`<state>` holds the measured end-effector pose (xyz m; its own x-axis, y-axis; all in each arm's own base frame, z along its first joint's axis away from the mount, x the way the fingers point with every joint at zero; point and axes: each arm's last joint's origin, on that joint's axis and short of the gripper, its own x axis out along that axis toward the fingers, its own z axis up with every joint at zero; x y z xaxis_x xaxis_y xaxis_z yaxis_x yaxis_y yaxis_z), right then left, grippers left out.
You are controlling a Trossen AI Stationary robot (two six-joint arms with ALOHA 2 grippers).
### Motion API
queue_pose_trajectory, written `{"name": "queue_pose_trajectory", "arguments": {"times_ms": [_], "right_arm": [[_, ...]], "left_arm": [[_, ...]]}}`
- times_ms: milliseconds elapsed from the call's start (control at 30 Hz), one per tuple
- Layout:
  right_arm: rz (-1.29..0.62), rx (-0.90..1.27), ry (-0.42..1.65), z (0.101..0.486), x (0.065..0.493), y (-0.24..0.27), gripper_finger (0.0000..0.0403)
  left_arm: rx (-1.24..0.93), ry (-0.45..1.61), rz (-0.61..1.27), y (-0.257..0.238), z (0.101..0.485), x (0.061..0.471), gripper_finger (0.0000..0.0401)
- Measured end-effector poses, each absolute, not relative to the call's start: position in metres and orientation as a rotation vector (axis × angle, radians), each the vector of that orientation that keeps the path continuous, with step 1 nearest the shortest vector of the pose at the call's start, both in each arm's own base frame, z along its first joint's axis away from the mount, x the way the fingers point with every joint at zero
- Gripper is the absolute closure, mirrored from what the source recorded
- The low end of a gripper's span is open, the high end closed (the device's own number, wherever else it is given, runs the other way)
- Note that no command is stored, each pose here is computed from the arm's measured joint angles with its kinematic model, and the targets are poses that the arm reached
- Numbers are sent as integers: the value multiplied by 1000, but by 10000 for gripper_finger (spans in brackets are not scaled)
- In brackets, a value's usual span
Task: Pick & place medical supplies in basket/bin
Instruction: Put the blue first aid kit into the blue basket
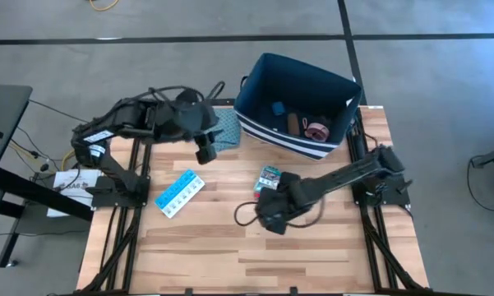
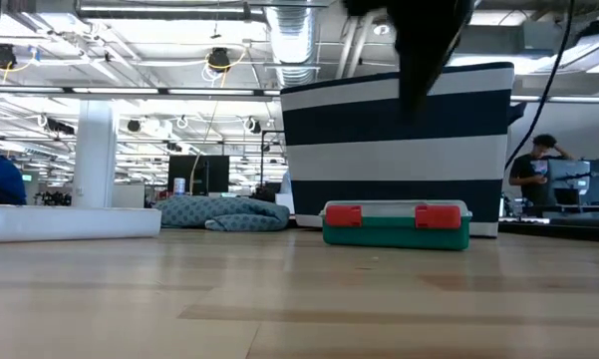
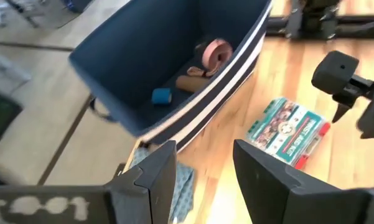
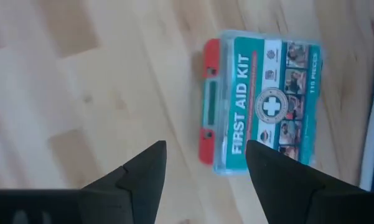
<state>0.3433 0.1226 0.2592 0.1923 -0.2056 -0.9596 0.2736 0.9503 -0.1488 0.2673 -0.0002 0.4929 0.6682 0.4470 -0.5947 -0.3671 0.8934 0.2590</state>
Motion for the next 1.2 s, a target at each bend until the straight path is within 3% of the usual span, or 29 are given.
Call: {"name": "queue_pose_trajectory", "arguments": {"times_ms": [400, 1200], "right_arm": [[-399, 23, 1463, 172, 381, 125, 203], [-432, -9, 1455, 169, 388, 106, 214]], "left_arm": [[190, 758, 490, -24, 487, 259, 251], [219, 760, 500, -25, 487, 259, 251]]}}
